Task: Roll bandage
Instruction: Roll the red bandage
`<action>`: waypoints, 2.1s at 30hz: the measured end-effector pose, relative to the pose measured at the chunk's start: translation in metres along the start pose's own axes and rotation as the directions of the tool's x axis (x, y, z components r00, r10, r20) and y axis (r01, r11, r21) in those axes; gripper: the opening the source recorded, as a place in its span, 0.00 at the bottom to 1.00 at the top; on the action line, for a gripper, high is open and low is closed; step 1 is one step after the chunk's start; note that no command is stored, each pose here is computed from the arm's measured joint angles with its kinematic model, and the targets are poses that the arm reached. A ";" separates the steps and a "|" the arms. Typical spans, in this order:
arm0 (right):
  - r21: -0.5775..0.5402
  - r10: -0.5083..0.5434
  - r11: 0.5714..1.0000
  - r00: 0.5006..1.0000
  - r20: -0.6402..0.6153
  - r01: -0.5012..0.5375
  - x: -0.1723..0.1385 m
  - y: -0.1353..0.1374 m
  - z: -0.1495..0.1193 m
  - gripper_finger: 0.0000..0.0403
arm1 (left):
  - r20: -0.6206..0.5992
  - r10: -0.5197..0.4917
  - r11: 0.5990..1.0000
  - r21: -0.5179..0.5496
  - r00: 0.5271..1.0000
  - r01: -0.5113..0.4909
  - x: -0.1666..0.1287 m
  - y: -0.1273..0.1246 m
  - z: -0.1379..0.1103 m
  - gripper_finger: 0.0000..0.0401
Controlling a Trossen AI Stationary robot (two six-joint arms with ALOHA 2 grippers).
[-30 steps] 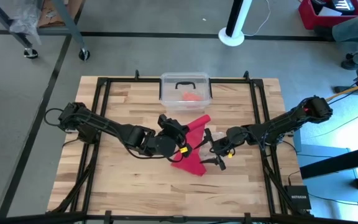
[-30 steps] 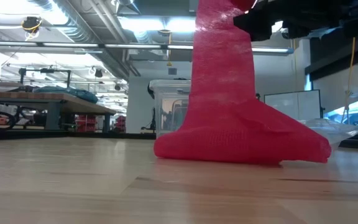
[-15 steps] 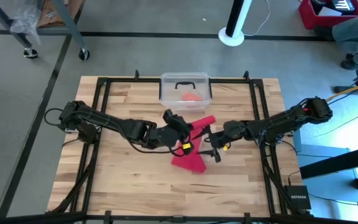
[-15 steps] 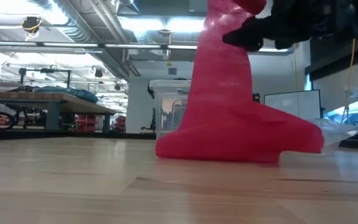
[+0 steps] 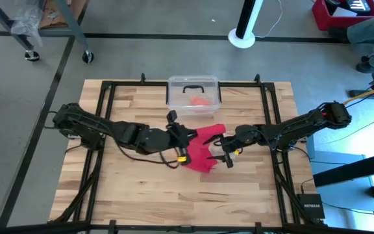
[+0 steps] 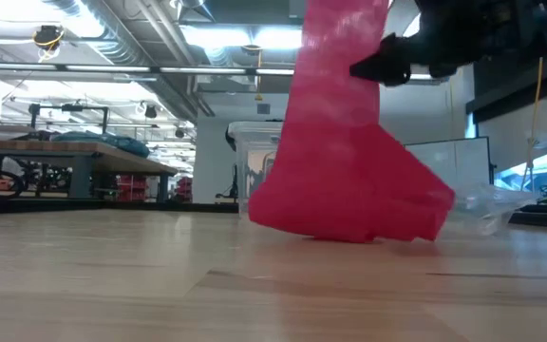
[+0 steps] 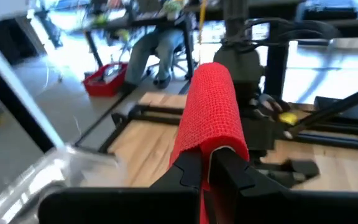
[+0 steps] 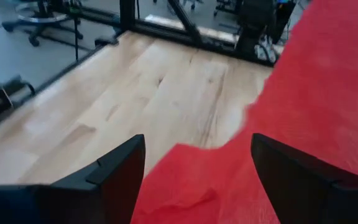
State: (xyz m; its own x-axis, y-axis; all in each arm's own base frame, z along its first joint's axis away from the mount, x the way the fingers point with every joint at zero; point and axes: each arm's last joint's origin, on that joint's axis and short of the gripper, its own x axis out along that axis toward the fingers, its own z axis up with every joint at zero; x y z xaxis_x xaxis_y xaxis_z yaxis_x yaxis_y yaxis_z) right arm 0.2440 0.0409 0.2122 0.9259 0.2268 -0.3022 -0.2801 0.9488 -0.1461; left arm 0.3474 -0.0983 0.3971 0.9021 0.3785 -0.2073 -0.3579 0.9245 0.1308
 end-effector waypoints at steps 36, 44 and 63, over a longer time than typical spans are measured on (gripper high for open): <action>0.221 -0.117 0.959 0.954 -0.275 0.180 0.007 -0.001 -0.025 0.35 | 0.082 -0.070 0.950 0.310 0.994 0.041 -0.049 0.008 0.025 0.01; 0.196 -0.091 0.964 0.914 -0.395 0.180 -0.001 0.005 -0.023 0.02 | 0.078 -0.099 0.960 0.271 0.992 0.074 -0.057 -0.001 0.023 0.01; 0.269 -0.251 0.868 0.837 -0.487 0.417 -0.052 0.022 0.007 0.10 | 0.040 -0.432 0.789 0.501 0.901 0.356 -0.184 -0.078 -0.002 0.01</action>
State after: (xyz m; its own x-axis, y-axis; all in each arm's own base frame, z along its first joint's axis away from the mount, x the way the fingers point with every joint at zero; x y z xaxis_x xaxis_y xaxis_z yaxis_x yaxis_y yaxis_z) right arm 0.1911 0.0514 0.2319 0.7216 -0.1551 -0.6747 0.2109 0.9775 0.0009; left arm 0.2090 -0.2397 0.4233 0.9770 -0.0602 -0.2047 0.1598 0.8422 0.5149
